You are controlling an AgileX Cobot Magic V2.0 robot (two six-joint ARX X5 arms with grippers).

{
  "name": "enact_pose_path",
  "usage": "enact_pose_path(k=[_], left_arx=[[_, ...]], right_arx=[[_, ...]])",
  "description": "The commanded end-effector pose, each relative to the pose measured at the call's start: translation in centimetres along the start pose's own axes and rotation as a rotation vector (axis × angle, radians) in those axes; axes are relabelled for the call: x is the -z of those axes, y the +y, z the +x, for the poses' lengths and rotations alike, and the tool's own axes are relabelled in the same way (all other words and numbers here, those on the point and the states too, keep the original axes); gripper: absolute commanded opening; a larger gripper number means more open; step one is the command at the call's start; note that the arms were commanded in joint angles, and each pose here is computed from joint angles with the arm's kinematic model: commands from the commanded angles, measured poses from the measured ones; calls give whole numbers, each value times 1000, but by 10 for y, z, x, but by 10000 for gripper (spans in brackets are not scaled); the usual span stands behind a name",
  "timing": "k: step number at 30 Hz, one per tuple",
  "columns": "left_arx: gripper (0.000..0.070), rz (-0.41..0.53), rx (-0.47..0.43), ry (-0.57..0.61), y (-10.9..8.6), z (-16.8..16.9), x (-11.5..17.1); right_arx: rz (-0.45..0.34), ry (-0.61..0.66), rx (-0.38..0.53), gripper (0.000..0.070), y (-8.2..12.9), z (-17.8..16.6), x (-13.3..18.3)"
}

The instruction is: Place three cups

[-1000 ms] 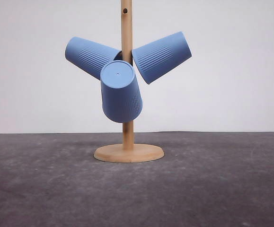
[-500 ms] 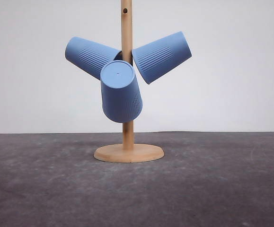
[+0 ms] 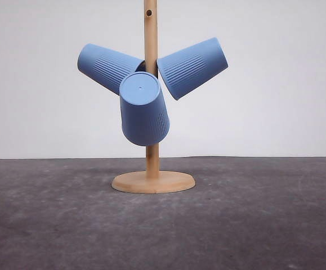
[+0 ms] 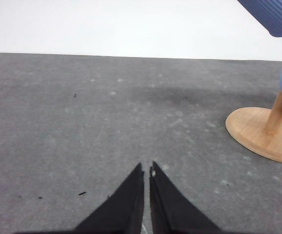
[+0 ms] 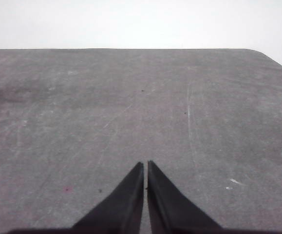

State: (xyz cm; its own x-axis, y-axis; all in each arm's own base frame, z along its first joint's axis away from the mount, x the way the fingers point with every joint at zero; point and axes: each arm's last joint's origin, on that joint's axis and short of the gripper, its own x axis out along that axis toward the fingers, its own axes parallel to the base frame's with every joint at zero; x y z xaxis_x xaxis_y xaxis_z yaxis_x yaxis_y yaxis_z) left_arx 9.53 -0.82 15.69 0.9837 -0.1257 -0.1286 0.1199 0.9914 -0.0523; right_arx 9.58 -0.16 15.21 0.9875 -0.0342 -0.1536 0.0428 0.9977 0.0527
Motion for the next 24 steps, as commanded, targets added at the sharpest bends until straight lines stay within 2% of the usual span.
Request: enact_pose_path(k=[1,24], left_arx=[[0,4,2,0,0,1,3],[0,4,2,0,0,1,3]], right_arx=[[13,-5,0,6,0,0,0],[13,-5,0,7,0,0,0]])
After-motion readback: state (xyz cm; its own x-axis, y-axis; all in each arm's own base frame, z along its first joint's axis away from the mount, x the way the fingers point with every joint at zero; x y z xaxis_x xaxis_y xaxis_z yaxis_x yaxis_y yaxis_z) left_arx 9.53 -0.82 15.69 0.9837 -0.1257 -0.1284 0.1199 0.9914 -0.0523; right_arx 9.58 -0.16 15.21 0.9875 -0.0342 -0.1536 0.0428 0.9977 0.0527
